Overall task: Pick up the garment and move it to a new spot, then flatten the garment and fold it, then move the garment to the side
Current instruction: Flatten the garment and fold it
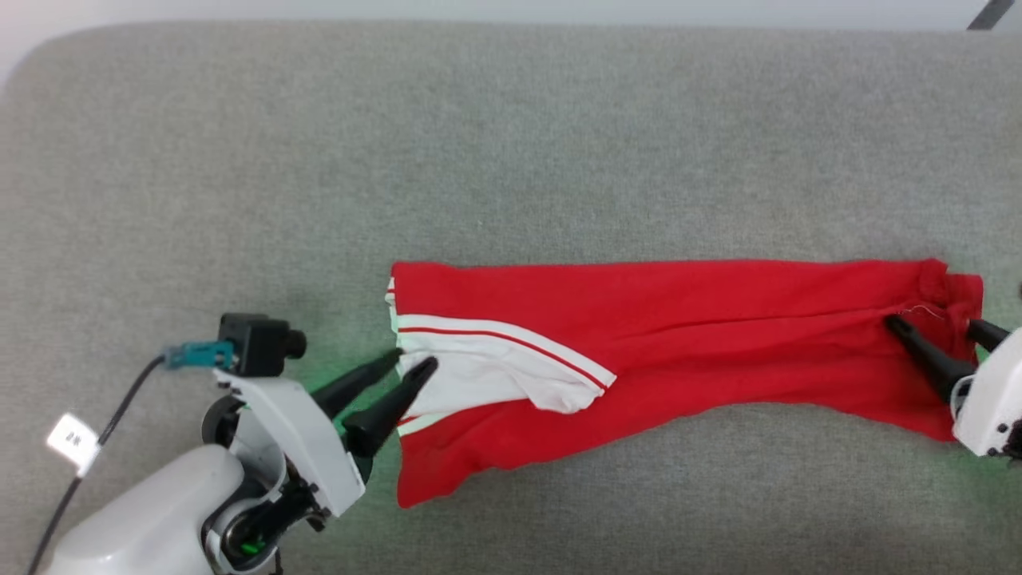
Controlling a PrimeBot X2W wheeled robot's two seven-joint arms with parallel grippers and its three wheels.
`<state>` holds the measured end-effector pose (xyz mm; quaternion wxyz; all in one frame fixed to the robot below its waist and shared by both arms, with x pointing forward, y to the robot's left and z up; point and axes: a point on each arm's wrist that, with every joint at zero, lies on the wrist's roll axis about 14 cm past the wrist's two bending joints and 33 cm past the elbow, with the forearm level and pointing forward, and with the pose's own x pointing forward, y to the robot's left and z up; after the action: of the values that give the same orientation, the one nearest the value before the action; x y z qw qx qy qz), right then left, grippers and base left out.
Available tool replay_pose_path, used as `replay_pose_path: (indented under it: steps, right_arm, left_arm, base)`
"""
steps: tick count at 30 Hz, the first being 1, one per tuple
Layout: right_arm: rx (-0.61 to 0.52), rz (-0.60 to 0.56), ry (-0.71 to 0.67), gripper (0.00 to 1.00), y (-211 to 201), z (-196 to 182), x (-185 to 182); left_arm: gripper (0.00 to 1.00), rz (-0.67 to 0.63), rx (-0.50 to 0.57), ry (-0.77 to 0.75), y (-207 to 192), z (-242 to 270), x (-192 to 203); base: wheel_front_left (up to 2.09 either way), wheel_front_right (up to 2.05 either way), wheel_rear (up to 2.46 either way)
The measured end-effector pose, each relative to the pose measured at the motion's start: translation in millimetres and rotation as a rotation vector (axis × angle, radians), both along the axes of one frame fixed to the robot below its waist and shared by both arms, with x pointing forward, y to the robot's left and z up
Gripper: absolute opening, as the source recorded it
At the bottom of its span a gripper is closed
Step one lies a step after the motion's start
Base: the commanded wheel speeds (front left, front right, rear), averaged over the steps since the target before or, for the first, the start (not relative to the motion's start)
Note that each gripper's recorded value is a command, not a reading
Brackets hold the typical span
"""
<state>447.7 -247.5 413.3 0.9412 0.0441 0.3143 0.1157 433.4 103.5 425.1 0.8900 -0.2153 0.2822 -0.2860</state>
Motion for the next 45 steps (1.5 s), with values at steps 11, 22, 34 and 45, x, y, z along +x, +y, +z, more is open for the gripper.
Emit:
replay_pose_path:
  steps: [11, 22, 34, 45]
  right_arm:
    - [0.028, -0.081, -0.001, 1.0, -21.7, 12.9, -18.3]
    - [0.035, -0.144, 0.131, 1.0, -38.1, -7.3, -22.6]
    - [0.064, -0.126, 0.318, 1.0, -24.9, -20.4, -30.1]
    - [-0.021, -0.108, 0.429, 0.0, -14.2, -33.8, -14.4]
  left_arm:
    - [1.0, 0.243, -0.076, -0.106, 26.8, 20.5, -14.9]
    - [1.0, 0.541, 0.009, -0.199, 92.7, 16.7, -38.1]
    - [1.0, 0.584, 0.274, -0.48, 107.1, 49.6, -41.9]
    - [1.0, 0.592, 0.307, -0.496, 99.3, 40.7, -35.7]
  base:
    - [0.0, 0.0, 0.0]
    - [0.0, 0.0, 0.0]
    - [0.0, 0.0, 0.0]
    - [0.0, 0.0, 0.0]
